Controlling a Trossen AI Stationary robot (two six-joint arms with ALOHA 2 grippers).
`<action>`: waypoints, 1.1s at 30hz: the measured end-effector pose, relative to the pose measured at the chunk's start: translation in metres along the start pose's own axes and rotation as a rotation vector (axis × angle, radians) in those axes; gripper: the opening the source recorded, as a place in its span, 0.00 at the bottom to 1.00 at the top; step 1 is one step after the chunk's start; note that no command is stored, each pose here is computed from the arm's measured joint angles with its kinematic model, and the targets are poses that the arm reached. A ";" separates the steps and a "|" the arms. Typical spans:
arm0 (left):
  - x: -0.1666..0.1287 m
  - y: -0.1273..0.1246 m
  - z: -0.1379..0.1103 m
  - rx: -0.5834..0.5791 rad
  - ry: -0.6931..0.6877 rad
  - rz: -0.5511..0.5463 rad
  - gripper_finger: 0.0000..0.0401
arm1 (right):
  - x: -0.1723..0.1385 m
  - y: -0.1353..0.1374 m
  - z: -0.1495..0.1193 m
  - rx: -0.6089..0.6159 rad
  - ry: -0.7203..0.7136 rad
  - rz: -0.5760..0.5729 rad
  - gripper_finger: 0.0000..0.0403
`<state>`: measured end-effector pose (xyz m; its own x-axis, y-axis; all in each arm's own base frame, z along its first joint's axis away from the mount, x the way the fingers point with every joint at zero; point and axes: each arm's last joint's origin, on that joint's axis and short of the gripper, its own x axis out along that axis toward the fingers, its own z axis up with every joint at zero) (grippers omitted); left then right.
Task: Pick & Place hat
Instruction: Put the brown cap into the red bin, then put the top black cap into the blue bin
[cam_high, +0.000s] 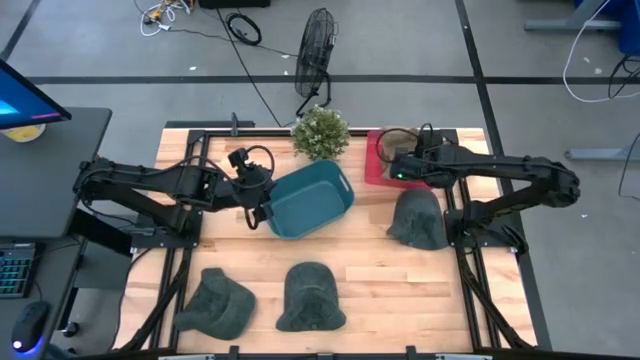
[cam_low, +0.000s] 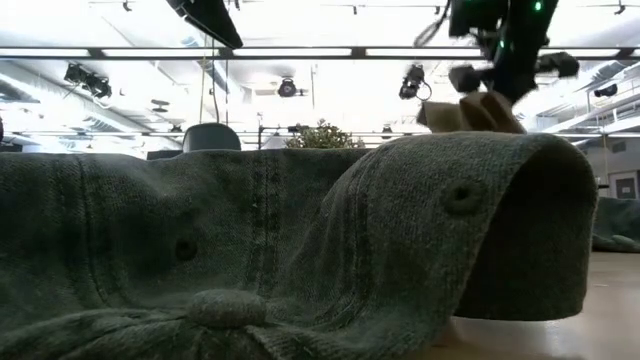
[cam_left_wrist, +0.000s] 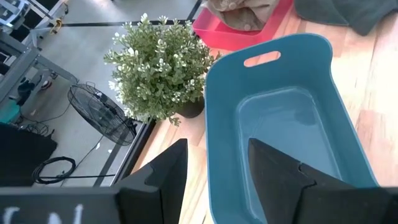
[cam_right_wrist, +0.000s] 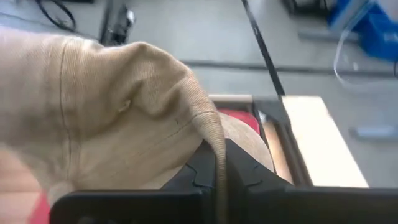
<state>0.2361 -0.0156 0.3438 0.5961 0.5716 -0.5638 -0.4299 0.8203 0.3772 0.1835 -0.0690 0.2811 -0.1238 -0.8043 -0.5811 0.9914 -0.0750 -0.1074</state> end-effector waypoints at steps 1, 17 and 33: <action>0.000 0.000 0.000 0.000 0.000 0.000 0.43 | 0.006 0.000 -0.004 0.010 0.015 -0.013 0.03; 0.000 0.000 -0.003 -0.015 0.025 0.003 0.43 | 0.098 -0.009 -0.060 0.114 0.135 -0.037 0.10; -0.021 -0.011 -0.014 -0.219 0.038 -0.028 0.43 | 0.072 0.006 -0.013 -0.222 0.140 0.200 0.41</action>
<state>0.2187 -0.0373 0.3415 0.5855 0.5444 -0.6007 -0.5529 0.8101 0.1951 0.1804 -0.1201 0.2283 0.0521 -0.7000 -0.7122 0.9651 0.2187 -0.1443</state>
